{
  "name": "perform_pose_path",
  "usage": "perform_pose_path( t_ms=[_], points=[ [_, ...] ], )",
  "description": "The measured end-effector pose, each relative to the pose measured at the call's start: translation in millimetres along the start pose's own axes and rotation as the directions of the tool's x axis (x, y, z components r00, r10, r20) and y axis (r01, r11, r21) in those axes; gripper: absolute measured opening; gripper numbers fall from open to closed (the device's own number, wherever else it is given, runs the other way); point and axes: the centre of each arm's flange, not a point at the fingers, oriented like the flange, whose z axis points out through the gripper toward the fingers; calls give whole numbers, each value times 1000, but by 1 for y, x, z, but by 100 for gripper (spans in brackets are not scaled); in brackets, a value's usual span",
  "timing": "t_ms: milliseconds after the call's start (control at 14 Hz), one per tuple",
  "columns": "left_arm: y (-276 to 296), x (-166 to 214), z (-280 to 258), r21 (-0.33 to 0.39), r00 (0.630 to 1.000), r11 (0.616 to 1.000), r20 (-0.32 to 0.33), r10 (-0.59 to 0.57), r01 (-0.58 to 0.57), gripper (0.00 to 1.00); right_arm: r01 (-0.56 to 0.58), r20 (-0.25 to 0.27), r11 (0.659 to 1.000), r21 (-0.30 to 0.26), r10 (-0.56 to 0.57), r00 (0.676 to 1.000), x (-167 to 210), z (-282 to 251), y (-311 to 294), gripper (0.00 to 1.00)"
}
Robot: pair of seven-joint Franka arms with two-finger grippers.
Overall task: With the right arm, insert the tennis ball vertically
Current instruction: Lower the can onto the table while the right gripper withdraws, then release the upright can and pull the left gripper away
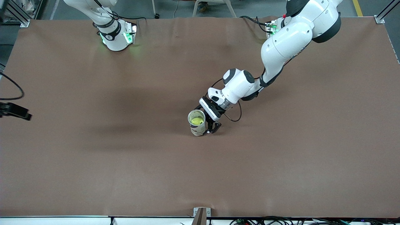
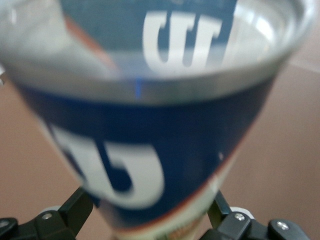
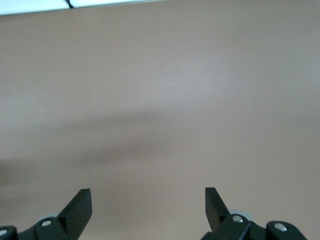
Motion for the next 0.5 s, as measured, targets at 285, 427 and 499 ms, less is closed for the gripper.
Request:
perform_pose_path(
  t_ms=[285, 427, 499],
  points=[
    [-20, -23, -10, -3, 998, 1000, 60, -31, 31, 100, -7, -81, 1000, 10, 8, 997, -26, -36, 18, 100],
    [-35, -29, -11, -22, 993, 999, 109, -46, 49, 100, 14, -105, 1000, 24, -11, 994, -34, -37, 8, 100],
    [-41, -30, -12, -36, 989, 998, 138, -50, 56, 100, 26, -106, 999, 29, -23, 994, -35, -36, 2, 100]
  ],
)
